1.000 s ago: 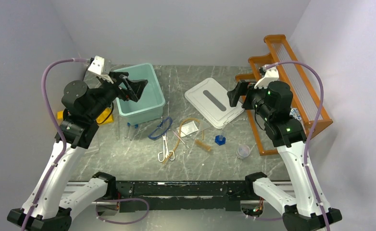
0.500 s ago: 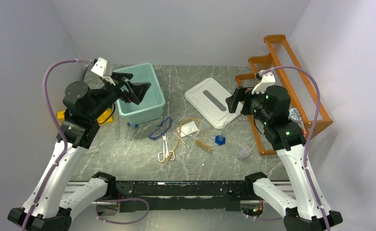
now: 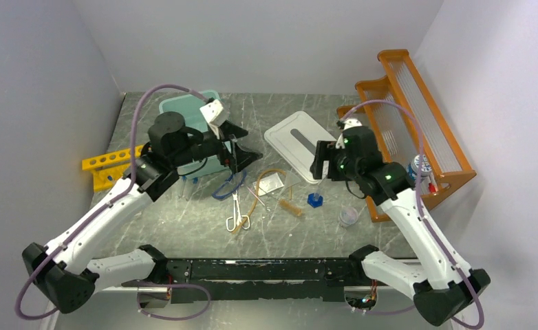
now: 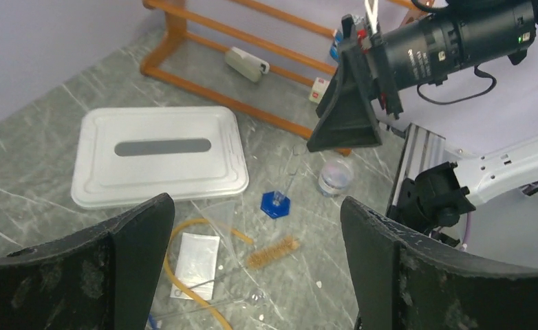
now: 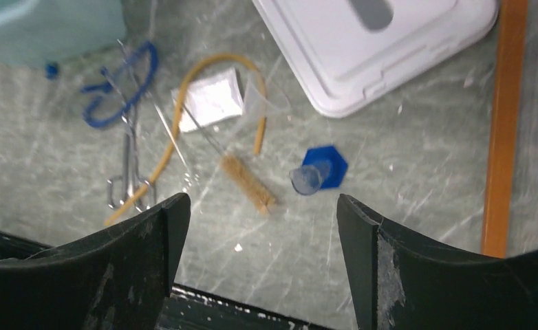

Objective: Organize the chemistry lab equipment

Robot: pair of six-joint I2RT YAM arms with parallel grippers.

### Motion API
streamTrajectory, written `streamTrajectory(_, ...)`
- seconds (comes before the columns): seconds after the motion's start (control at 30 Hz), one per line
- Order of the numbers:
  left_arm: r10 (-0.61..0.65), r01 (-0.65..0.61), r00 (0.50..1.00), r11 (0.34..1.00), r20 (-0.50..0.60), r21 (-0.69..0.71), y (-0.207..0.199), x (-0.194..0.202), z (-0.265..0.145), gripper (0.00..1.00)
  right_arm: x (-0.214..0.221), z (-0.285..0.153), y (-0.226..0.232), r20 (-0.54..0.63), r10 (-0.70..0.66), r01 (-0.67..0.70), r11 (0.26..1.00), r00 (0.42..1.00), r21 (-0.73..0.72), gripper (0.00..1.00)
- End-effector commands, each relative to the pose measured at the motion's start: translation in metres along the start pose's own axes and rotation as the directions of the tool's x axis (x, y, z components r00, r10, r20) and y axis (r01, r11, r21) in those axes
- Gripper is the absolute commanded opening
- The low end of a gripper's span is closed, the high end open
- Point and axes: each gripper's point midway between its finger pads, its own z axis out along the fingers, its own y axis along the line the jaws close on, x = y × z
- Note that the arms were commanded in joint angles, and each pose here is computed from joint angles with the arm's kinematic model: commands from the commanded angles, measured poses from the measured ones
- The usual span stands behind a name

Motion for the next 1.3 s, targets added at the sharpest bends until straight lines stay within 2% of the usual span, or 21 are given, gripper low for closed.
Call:
streamTrajectory(0.0,0.032,-0.032,0.999,0.999,0.010,0.015,-0.004,0.001,0.016,0.94,0.038,0.012,-0.018,-0.090,0.030,-0.014,0.983,0.995,0.184,0.81)
streamTrajectory(0.2,-0.038,0.038,0.999,0.999,-0.003,0.026,-0.003,0.020,0.041,0.91,0.076,0.048,-0.018,-0.168,-0.028,0.073,0.962,0.985,0.264,0.74)
streamTrajectory(0.5,-0.102,0.102,0.993,0.995,-0.056,-0.003,0.004,0.053,0.064,0.85,0.069,0.078,-0.032,-0.105,-0.054,0.092,0.913,0.993,0.398,0.59)
streamTrajectory(0.6,-0.094,0.094,0.994,0.996,-0.052,-0.002,0.005,0.057,0.064,0.83,0.070,0.086,-0.035,-0.103,-0.062,0.100,0.903,0.993,0.418,0.47)
streamTrajectory(0.7,-0.083,0.084,0.995,0.996,-0.056,0.017,0.002,0.060,0.064,0.83,0.071,0.090,-0.037,-0.102,-0.065,0.103,0.898,0.993,0.427,0.26)
streamTrajectory(0.83,-0.087,0.089,0.994,0.996,-0.062,0.022,0.002,0.068,0.065,0.83,0.064,0.087,-0.033,-0.078,-0.063,0.090,0.907,0.995,0.412,0.14)
streamTrajectory(1.07,-0.091,0.092,0.996,0.994,-0.019,0.057,-0.006,0.075,0.071,0.82,0.031,0.080,-0.018,-0.071,-0.065,0.083,0.957,0.995,0.278,0.10)
streamTrajectory(1.27,-0.086,0.091,0.996,0.982,-0.036,0.168,-0.027,0.089,0.088,0.82,-0.013,0.067,-0.012,-0.064,-0.042,0.048,0.994,0.997,0.099,0.10)
